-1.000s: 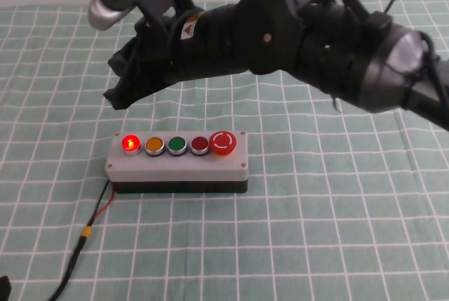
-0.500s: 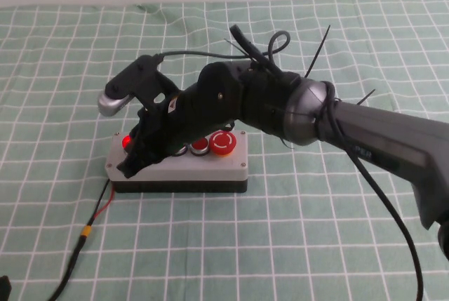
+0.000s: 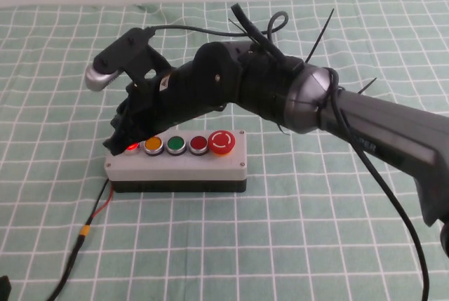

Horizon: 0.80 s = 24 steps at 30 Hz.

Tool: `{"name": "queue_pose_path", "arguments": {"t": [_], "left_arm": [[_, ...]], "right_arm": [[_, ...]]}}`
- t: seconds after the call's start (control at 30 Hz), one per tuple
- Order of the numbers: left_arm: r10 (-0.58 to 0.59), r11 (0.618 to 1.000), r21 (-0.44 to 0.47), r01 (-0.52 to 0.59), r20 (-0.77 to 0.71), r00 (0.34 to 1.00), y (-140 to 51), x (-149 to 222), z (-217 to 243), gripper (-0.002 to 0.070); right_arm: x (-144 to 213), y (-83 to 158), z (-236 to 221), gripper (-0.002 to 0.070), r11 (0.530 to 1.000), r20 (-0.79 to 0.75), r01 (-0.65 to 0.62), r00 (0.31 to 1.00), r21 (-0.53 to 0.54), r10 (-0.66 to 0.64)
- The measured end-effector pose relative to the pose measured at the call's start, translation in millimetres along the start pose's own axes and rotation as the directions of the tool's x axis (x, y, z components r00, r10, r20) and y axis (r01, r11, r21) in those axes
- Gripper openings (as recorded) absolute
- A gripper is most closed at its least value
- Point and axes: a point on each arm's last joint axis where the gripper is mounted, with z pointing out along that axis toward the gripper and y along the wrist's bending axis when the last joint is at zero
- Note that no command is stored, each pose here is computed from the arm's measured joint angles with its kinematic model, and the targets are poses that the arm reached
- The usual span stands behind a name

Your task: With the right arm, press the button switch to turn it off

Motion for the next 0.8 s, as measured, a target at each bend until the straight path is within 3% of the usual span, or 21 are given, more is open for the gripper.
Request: {"name": "queue_pose_path", "arguments": {"t": [0.23, 0.4, 0.53, 0.8], "left_arm": [[0.0, 1.0, 0.0, 0.0, 0.0, 1.0, 0.0, 0, 0, -0.0004], [0.0, 1.0, 0.0, 0.0, 0.0, 1.0, 0.0, 0, 0, -0.0004], [0.0, 1.0, 0.0, 0.0, 0.0, 1.0, 0.0, 0, 0, -0.0004], [0.0, 1.0, 0.0, 0.0, 0.0, 1.0, 0.0, 0, 0, -0.0004]], "right_arm": [[19, -5, 22, -0.0016, 1.0, -0.064, 0.005, 0.998, 0.002, -0.004], [13, -5, 15, -0.0016, 0.999, -0.061, 0.041, 0.997, 0.016, -0.04], [-8, -1, -14, -0.0016, 0.996, 0.0, 0.075, 0.997, 0.04, -0.075], [-68, 20, -131, -0.0016, 0.982, 0.209, 0.15, 0.963, 0.111, -0.17]]}}
